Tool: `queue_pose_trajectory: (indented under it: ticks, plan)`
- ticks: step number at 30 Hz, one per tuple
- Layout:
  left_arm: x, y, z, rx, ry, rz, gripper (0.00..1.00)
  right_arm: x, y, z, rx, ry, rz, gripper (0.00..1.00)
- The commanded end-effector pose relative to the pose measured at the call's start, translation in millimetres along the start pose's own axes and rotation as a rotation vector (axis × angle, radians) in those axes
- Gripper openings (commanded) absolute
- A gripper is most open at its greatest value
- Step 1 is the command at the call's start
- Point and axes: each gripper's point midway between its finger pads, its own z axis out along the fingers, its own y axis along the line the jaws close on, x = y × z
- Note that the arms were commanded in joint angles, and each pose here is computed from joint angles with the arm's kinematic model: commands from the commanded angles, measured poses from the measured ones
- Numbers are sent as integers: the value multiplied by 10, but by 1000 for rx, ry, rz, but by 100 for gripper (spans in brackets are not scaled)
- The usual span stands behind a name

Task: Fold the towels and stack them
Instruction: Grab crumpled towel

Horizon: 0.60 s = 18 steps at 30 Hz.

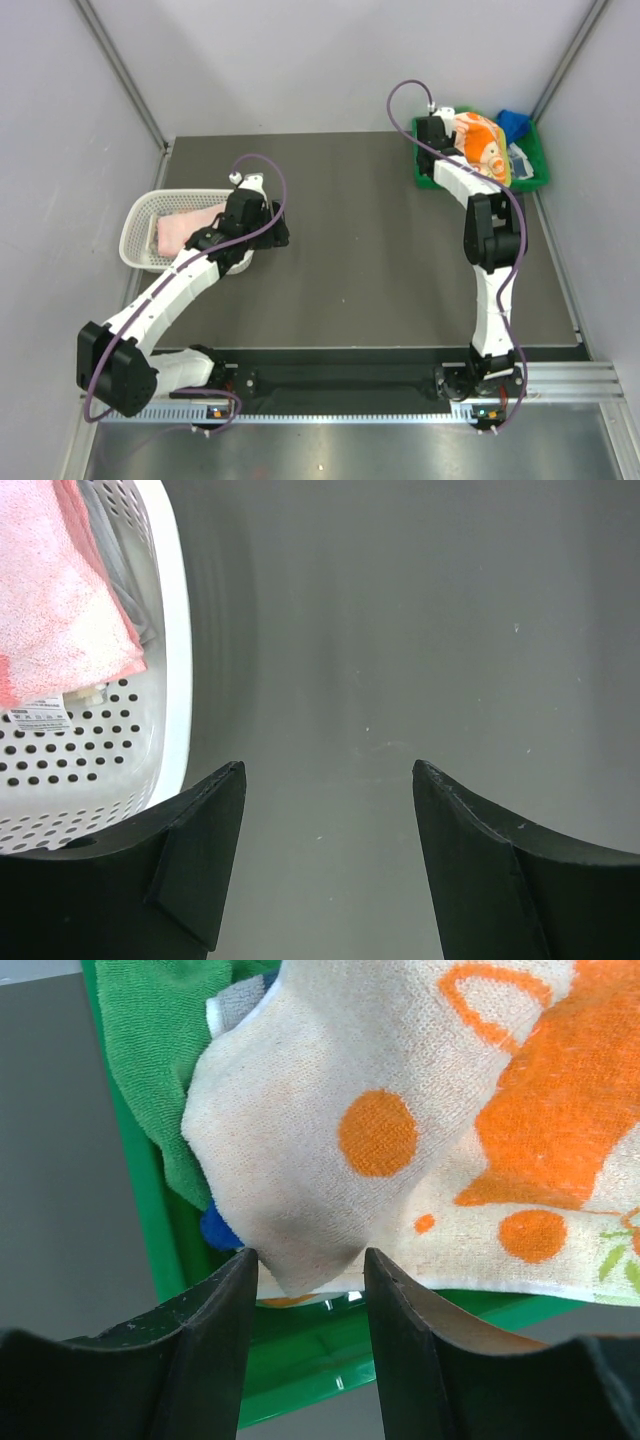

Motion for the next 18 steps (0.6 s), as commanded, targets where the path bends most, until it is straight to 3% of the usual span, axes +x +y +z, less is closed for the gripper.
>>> queue_pose_trajectory:
  ticks: [1, 18]
  plan:
    - [-66, -52, 27, 22, -30, 4, 72, -323, -163, -182, 46, -73, 8, 47]
    - [-52, -61, 46, 24, -24, 6, 72, -139, -65, 5, -18, -13, 30, 51]
